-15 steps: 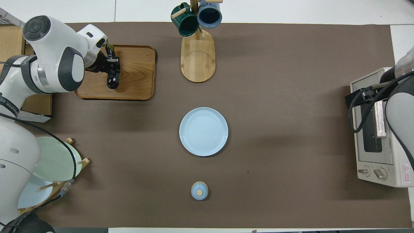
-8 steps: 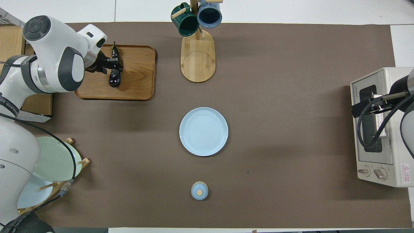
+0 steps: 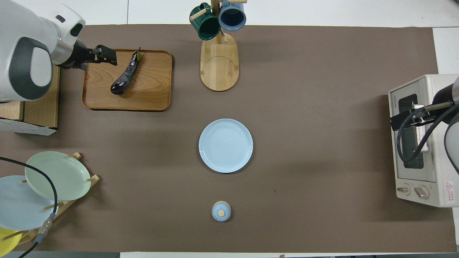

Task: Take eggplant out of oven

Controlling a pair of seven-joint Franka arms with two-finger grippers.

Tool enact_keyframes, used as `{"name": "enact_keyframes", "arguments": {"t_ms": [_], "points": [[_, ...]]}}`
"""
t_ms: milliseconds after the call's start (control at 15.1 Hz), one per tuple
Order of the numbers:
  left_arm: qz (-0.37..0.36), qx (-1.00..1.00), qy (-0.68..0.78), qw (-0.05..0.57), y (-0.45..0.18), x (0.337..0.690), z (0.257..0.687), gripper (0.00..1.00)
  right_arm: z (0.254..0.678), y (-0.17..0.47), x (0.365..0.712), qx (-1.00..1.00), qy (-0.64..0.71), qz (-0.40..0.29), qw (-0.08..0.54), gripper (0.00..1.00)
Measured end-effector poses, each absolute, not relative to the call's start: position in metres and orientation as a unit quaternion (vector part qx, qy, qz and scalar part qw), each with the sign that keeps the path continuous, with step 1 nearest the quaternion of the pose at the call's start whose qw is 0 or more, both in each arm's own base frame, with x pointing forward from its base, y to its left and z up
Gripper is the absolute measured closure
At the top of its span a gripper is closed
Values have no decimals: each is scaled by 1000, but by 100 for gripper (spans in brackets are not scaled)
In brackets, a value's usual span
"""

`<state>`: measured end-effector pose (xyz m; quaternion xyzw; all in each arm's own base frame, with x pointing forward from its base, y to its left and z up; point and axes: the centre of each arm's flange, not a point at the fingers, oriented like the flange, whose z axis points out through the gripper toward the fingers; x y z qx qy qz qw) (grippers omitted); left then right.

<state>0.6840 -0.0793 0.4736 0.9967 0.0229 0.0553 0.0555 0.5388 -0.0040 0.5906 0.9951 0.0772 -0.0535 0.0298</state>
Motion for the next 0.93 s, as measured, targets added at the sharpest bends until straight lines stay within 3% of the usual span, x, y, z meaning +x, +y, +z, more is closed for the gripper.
{"name": "enact_keyframes", "arguments": {"t_ms": [465, 730, 930], "points": [[-1, 999, 18, 50, -68, 595, 597, 0, 609, -6, 543, 996, 75, -36, 31, 0], [-27, 998, 18, 47, -64, 547, 603, 0, 609, -5, 544, 996, 75, -37, 31, 0], [-44, 998, 17, 44, -64, 534, 589, 0, 609, -5, 544, 996, 75, -37, 31, 0]]}}
